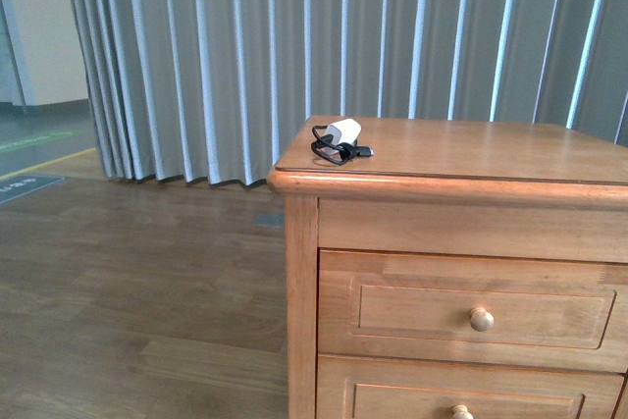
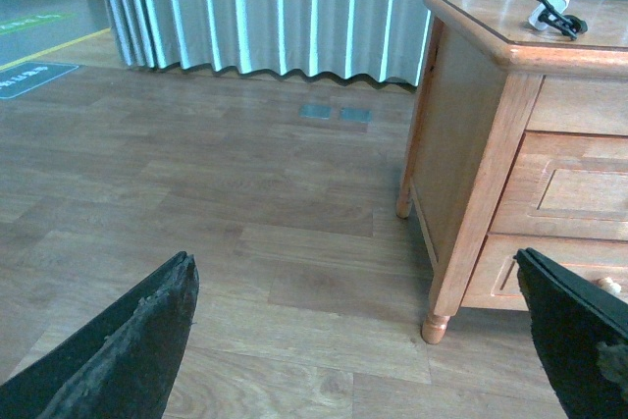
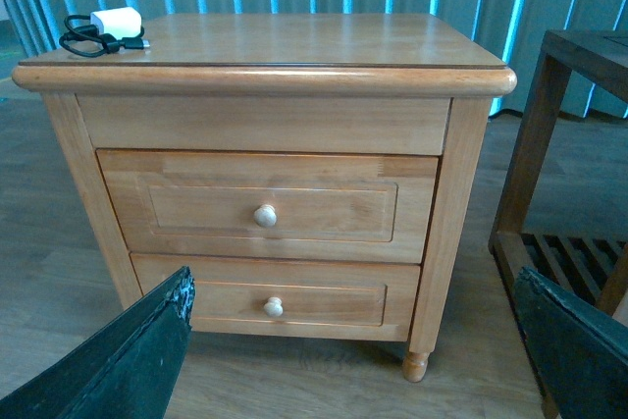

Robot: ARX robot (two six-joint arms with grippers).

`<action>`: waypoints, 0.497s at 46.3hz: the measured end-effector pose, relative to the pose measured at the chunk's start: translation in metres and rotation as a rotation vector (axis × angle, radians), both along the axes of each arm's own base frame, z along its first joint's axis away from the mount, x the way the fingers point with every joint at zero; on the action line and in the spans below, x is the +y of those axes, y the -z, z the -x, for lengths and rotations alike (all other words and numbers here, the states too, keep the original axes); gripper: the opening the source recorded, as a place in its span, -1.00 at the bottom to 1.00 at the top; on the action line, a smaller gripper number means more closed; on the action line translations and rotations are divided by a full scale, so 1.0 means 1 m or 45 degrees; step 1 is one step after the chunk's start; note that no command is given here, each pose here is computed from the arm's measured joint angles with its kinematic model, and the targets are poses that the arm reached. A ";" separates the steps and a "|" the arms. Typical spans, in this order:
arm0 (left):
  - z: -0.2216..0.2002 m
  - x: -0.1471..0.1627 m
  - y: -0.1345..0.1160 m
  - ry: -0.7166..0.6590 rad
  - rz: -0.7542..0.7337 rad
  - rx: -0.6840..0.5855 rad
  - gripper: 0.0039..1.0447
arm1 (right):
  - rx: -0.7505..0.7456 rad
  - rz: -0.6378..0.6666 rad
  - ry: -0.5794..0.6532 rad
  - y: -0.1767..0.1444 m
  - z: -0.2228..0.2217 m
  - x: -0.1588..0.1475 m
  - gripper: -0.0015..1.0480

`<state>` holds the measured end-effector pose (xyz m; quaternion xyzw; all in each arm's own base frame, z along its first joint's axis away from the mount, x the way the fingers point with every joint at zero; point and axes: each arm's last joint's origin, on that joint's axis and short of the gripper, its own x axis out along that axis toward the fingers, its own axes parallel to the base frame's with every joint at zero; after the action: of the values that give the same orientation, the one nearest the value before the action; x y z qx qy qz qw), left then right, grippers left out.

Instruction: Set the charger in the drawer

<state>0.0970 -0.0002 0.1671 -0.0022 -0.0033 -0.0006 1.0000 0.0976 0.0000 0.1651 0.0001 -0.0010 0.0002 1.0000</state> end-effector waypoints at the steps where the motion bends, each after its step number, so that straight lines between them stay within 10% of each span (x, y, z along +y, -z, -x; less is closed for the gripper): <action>1: 0.000 0.000 0.000 0.000 0.000 0.000 0.89 | 0.000 0.000 0.000 0.000 0.000 0.000 0.84; 23: 0.000 0.000 0.000 0.000 0.000 0.000 0.89 | 0.000 0.000 0.000 0.000 0.000 0.000 0.84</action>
<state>0.0970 -0.0002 0.1671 -0.0022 -0.0033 -0.0006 1.0000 0.0976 0.0000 0.1651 0.0001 -0.0010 0.0002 1.0000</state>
